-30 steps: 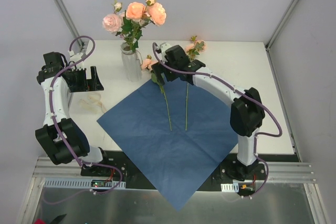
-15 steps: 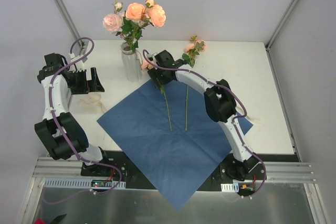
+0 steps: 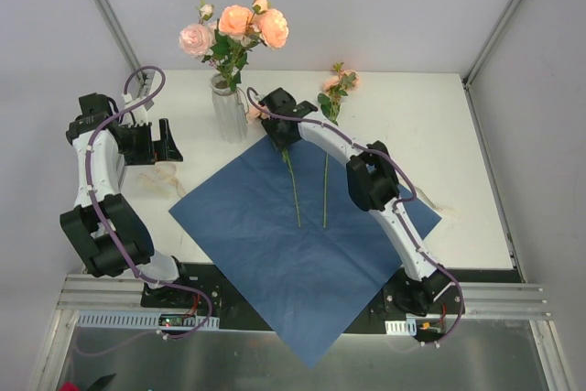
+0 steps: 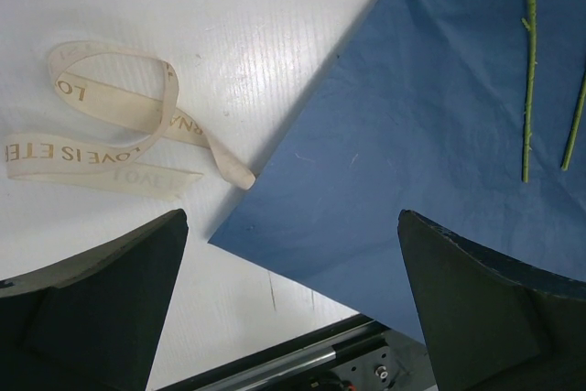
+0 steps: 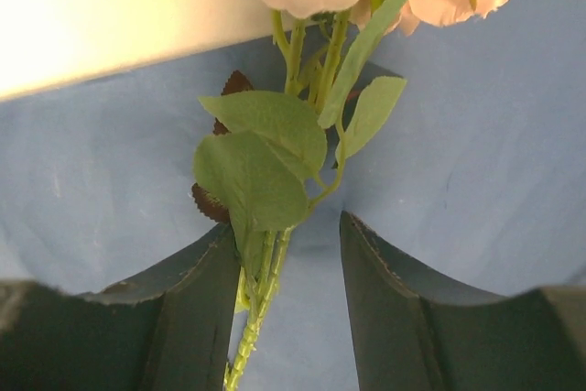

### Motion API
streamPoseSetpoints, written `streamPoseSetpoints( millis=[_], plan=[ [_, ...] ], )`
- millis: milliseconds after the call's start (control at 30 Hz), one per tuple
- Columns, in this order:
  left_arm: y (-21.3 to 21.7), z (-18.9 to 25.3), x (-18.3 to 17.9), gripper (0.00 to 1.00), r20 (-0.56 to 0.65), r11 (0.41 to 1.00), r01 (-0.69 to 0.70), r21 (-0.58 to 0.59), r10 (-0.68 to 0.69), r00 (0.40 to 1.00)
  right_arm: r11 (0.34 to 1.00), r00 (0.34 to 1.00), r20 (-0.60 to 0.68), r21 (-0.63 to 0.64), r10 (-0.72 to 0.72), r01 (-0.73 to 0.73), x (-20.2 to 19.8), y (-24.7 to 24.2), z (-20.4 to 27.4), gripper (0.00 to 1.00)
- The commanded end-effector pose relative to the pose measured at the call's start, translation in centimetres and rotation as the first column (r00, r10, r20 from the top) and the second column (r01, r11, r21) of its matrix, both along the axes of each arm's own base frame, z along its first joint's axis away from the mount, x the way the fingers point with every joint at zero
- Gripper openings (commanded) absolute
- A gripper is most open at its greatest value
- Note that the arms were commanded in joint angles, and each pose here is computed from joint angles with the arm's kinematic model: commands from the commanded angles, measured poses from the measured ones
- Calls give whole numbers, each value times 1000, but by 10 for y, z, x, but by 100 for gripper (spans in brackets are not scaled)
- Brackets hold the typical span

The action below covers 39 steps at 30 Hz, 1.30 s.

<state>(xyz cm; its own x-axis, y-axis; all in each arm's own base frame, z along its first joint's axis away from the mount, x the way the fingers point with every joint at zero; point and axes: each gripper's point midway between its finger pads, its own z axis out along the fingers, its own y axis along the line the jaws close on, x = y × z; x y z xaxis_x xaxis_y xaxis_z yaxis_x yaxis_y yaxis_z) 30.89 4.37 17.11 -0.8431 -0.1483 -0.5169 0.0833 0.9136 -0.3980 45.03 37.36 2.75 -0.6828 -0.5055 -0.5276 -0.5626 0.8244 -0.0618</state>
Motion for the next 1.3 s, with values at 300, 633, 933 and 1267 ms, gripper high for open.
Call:
streamPoseSetpoints(
  millis=[300, 633, 933, 1267],
  plan=[
    [-1, 7, -9, 99, 13, 1000, 22, -16, -22, 1000, 989, 989, 62, 66, -133, 129, 1, -18, 68, 1],
    [0, 21, -11, 99, 44, 1000, 14, -17, -13, 999, 882, 948, 239, 464, -212, 80, -23, -45, 243, 1],
    [3, 26, -13, 99, 65, 1000, 8, -16, -6, 998, 565, 777, 629, 653, -32, -505, -131, -18, 361, 1],
    [7, 32, -15, 99, 83, 1000, -1, -7, 1, 997, 470, 589, 807, 505, 41, -724, -124, 36, 405, 1]
  ],
)
